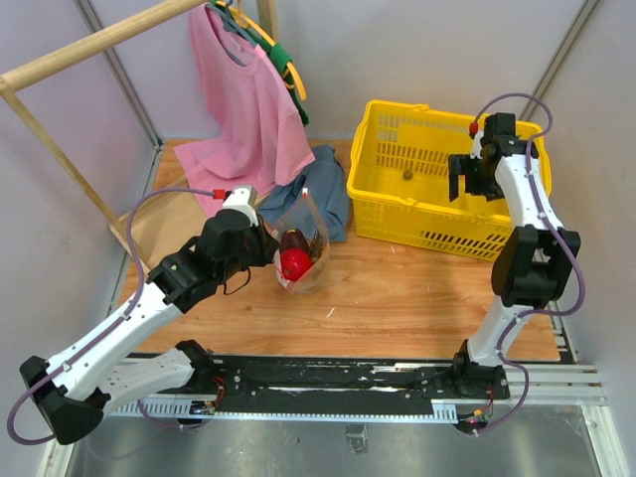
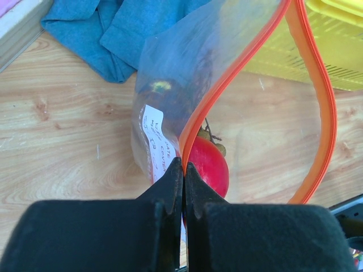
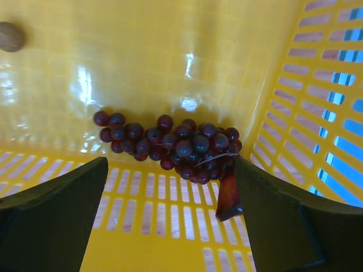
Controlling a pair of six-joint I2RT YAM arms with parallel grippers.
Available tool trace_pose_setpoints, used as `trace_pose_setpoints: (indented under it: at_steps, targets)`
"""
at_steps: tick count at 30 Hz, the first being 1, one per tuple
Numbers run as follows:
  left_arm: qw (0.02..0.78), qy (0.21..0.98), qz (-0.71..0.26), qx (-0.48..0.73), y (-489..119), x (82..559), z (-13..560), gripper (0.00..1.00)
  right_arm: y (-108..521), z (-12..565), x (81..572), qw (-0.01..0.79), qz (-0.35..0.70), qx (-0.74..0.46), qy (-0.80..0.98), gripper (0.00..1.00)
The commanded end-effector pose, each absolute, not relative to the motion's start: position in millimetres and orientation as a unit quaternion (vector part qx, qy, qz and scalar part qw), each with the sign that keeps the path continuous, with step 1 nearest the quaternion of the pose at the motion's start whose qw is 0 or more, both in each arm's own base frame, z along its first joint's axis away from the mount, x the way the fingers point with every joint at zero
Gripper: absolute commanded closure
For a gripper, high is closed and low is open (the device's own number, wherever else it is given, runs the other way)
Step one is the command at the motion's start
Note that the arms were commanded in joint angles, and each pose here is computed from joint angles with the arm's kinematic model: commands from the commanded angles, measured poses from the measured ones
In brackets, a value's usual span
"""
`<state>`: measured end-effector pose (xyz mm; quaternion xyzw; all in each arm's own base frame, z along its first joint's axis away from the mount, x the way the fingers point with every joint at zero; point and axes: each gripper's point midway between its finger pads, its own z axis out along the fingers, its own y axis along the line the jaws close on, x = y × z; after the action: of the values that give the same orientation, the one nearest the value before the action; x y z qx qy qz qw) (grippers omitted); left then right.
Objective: Place the food in the zip-top bag and seal the zipper
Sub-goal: Pick up the fake fruit from the bin.
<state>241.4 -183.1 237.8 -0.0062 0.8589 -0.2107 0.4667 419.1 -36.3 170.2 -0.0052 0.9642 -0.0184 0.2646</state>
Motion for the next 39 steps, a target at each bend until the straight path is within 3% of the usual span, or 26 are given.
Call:
trace_pose_setpoints:
  at_steps: [1, 7, 15, 21, 25, 34, 39]
  targets:
    - [0.487, 0.847, -0.214, -0.004, -183, 247, 246, 1.0, -50, 134, 406, 0.179, -0.011, 0.013, 0.984, 0.05]
    - [0.487, 0.846, -0.214, -0.004, -183, 248, 246, 1.0, -47, 81, 392, 0.093, 0.007, 0.003, 0.996, 0.05]
    - [0.484, 0.849, -0.214, -0.004, -184, 247, 245, 1.0, -40, 41, 386, 0.044, 0.033, -0.009, 0.998, 0.06]
    - [0.483, 0.849, -0.216, -0.006, -183, 247, 246, 1.0, -36, 14, 382, 0.012, 0.048, -0.01, 0.999, 0.15]
    - [0.482, 0.849, -0.216, -0.007, -183, 246, 245, 1.0, -32, 0, 376, -0.011, 0.061, -0.01, 0.998, 0.29]
    - [0.481, 0.85, -0.215, -0.011, -182, 246, 244, 1.0, -14, 25, 393, 0.039, 0.091, -0.015, 0.995, 0.85]
    - [0.479, 0.85, -0.217, -0.012, -183, 247, 244, 1.0, -5, 70, 410, 0.113, 0.08, -0.022, 0.99, 0.99]
